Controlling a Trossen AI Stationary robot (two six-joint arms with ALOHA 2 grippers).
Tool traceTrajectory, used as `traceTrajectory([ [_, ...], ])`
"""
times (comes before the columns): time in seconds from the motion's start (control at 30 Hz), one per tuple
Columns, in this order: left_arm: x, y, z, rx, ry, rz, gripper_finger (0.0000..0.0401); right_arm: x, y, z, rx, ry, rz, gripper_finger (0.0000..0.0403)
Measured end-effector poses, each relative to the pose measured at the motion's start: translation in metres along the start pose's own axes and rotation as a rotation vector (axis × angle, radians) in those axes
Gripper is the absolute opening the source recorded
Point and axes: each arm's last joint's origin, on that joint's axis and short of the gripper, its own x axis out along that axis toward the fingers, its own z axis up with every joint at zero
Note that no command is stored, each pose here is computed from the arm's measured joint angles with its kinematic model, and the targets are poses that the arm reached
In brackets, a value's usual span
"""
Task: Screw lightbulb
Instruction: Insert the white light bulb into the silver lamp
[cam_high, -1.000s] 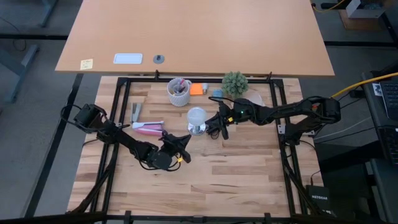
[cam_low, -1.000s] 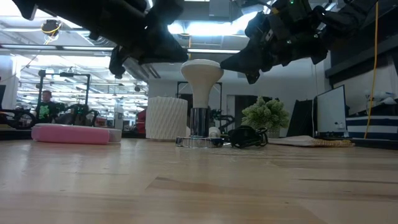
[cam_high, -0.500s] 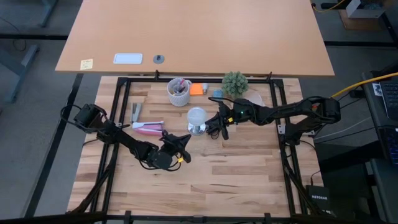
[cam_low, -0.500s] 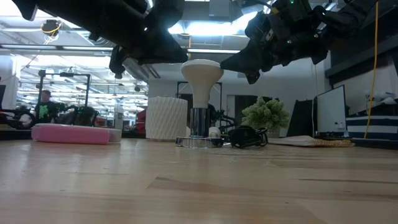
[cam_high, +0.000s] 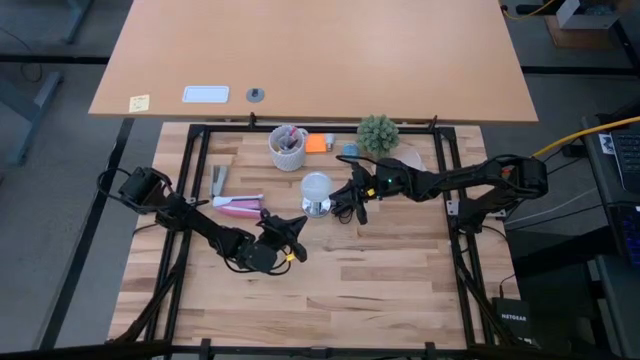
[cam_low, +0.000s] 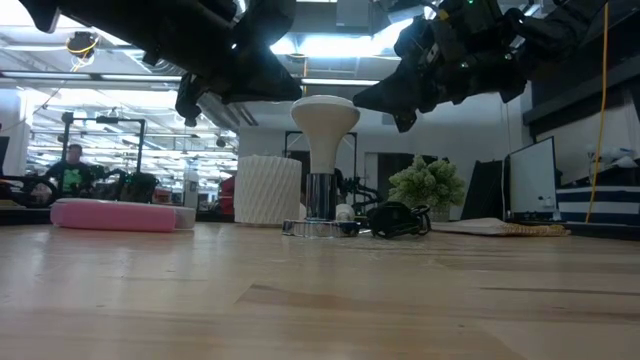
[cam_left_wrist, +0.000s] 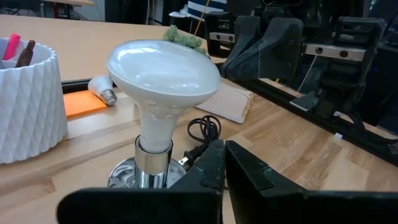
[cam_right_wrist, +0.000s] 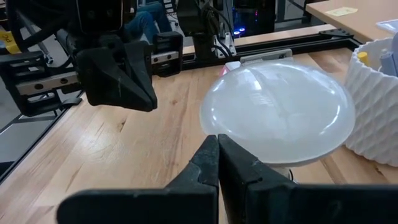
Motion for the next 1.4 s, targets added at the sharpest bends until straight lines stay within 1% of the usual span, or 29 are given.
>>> traceTrajectory([
  [0.23,0.000,0.000,0.000,0.000,0.000,0.000,0.0005,0.000,0.000,0.000,-0.001,-0.001,0.000,0.0003],
  [0.43,0.000,-0.001,0.001,0.034,-0.007,-0.003,0.0005,0.000,0.000,0.000,0.000,-0.001,0.000,0.0003],
  [0.77,0.000,-0.001,0.002,0.049,-0.019,0.007,0.0005,0.000,0.000,0.000,0.000,0.001,0.000,0.0003],
  [1.23,0.000,-0.001,0.004,0.052,-0.037,0.028,0.0005,-0.017,0.006,0.011,0.004,0.023,-0.002,0.0003],
  [1.4,0.000,-0.005,0.011,0.071,-0.069,0.012,0.0005,-0.022,0.008,0.014,-0.017,0.027,-0.005,0.0003],
])
